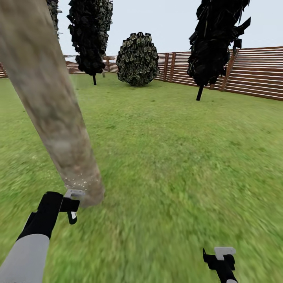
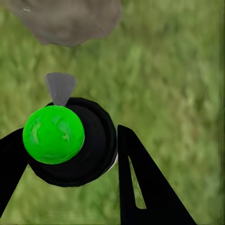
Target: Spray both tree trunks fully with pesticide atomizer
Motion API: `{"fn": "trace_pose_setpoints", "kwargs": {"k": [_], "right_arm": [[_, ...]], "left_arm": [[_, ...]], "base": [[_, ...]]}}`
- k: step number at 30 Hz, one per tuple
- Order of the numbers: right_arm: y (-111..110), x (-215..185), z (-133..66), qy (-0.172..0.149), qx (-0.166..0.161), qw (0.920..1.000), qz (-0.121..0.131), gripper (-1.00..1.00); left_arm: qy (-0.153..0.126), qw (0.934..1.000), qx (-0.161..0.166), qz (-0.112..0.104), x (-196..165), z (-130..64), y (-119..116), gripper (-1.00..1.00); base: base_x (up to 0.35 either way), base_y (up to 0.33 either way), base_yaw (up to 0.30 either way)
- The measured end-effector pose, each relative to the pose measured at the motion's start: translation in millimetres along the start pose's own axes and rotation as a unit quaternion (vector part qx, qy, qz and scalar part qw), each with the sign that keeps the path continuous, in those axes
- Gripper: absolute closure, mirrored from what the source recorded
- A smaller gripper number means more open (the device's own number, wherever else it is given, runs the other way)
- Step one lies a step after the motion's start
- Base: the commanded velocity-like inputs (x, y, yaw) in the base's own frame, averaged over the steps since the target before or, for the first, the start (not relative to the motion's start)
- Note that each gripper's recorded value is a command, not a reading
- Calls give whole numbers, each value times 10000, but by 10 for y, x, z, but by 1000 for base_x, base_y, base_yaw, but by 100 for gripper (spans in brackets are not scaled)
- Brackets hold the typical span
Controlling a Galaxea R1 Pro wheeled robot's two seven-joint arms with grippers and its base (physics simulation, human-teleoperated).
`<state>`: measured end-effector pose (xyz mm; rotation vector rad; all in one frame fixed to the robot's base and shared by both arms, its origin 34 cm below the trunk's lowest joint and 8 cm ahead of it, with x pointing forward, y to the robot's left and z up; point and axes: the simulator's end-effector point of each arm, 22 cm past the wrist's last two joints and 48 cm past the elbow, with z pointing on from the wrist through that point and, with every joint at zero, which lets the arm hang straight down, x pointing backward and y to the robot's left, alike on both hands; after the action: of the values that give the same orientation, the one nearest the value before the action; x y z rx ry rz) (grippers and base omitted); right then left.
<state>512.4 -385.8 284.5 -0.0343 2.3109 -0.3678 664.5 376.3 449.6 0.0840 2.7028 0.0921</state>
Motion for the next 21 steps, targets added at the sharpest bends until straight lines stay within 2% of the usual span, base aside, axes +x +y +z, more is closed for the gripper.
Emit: {"fn": "trace_pose_setpoints", "kwargs": {"k": [3,4,5,8,10,13,15,21], "right_arm": [[1,0,0,0,-2,10000,0,-100],[2,4,0,4,-4,10000,0,-100],[3,3,0,4,-4,10000,-1,-100],[3,6,0,6,-4,10000,0,-100],[3,3,1,3,-4,10000,0,-100],[3,3,1,4,-4,10000,0,-100],[3,3,1,4,-4,10000,0,-100],[24,2,0,3,-19,10000,-1,-100]], "left_arm": [[31,9999,18,-105,-1,-21,25,100],[260,9994,-30,-245,69,-50,64,100],[306,9990,-75,-305,72,-81,115,100],[223,9985,-298,-397,-22,-225,353,100],[144,9985,-310,-427,-78,-279,399,100],[130,9989,-296,-335,-108,-286,360,100],[142,9993,-306,-177,-131,-285,301,100],[55,9993,-340,-133,-189,-328,306,100]], "base": [[159,-138,0],[42,-33,0],[27,-21,0],[8,-6,0],[1,-1,0],[0,0,0],[0,0,0],[-81,-85,0]]}}
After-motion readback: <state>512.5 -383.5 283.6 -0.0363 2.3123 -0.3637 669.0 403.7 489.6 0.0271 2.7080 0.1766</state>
